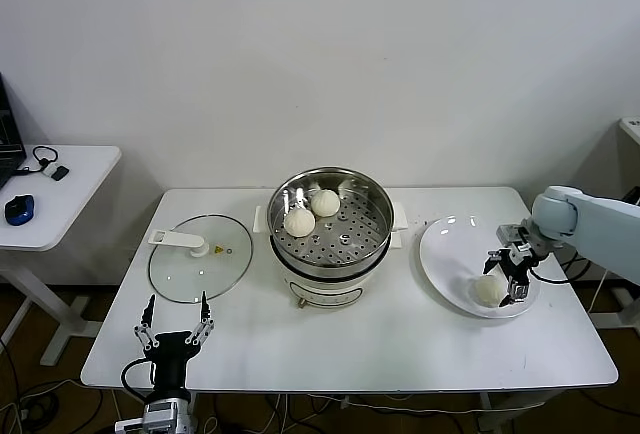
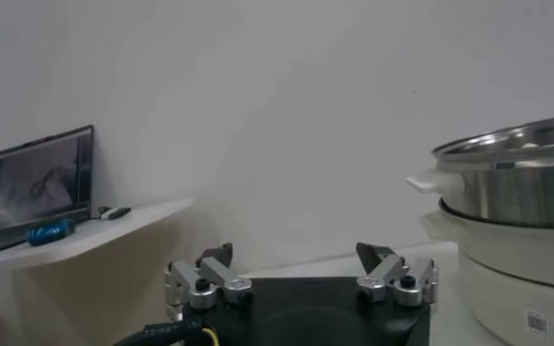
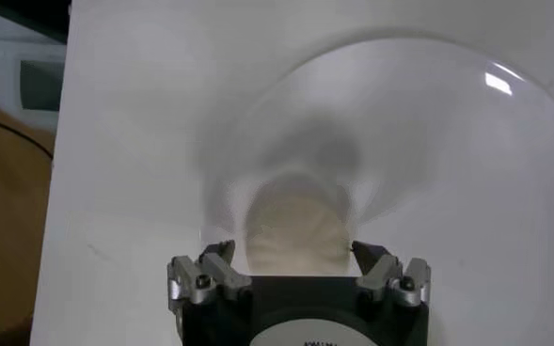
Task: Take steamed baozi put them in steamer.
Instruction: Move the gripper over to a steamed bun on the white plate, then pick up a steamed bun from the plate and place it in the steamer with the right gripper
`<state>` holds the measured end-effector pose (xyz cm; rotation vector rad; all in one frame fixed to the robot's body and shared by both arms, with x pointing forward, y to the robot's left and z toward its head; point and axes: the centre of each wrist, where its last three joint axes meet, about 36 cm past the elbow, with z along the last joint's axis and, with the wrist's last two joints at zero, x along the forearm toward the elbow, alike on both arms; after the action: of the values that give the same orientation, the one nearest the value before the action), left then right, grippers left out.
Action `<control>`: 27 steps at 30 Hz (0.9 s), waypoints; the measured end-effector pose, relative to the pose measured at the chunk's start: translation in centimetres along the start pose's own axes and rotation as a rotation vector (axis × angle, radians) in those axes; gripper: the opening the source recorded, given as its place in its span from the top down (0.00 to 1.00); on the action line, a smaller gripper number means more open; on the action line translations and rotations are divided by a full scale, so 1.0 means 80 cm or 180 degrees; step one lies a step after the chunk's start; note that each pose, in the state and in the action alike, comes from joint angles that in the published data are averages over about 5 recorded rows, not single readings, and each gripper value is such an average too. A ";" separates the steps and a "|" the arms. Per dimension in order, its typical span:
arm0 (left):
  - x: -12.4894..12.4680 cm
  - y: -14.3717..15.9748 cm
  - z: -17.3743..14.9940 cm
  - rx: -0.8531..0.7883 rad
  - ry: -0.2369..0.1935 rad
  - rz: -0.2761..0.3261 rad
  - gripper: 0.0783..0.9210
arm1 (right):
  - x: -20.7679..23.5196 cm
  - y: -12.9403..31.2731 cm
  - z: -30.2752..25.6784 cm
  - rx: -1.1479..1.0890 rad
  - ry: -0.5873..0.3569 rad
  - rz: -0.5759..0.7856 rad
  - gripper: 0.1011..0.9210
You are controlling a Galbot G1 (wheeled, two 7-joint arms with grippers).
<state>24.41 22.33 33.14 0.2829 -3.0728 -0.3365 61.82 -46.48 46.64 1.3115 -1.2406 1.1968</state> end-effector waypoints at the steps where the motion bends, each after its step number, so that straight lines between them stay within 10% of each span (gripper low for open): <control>1: 0.000 0.000 0.000 0.0001 -0.0001 0.0001 0.12 | 0.000 0.000 0.000 0.0001 0.0004 0.0000 0.14; 10: 0.002 0.000 -0.001 -0.0009 -0.0017 0.0019 0.12 | -0.001 0.003 0.002 0.0010 0.0029 0.0005 0.36; 27: 0.000 -0.002 -0.005 -0.0008 -0.0042 0.0033 0.12 | 0.071 -0.021 -0.048 0.0506 -0.0005 0.0158 0.41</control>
<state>24.47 22.08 33.49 0.2656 -3.0855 -0.3433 63.37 -43.07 52.57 1.4038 -1.2052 1.3530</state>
